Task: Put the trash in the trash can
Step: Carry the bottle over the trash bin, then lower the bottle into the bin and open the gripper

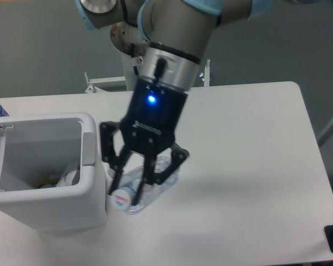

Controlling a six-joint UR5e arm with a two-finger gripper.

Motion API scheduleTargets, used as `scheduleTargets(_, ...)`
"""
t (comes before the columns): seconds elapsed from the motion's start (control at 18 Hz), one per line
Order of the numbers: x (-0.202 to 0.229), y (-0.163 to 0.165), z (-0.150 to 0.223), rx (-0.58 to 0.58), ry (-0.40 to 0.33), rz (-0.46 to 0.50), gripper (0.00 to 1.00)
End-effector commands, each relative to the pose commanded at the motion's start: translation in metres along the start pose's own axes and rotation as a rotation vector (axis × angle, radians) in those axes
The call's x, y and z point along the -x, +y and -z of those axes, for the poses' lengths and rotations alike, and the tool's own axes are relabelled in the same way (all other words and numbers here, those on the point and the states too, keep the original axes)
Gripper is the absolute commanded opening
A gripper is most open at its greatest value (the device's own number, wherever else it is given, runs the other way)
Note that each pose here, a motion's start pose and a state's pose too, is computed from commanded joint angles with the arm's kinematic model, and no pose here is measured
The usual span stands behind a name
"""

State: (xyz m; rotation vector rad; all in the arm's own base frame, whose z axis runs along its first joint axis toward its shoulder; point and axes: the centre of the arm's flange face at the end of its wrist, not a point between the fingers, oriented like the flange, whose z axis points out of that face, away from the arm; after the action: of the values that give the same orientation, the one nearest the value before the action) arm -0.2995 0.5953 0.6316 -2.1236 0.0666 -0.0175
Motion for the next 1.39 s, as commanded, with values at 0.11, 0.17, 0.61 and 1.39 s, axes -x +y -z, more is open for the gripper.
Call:
scheduleTargets(0.11, -0.018, -0.009, 0.005, -0.014, 0.017, 0.031, 0.36)
scheduleTargets(0.17, -0.028, -0.017, 0.015, -0.027, 0.017, 0.041, 0.36)
scheduleTargets(0.61, -0.105, -0.040, 0.013, -0.039, 0.104, 0.106, 0.36)
scheduleTargets(1.39, -0.115, 0.001, -0.048, 0.062, 0.172, 0.164, 0.37)
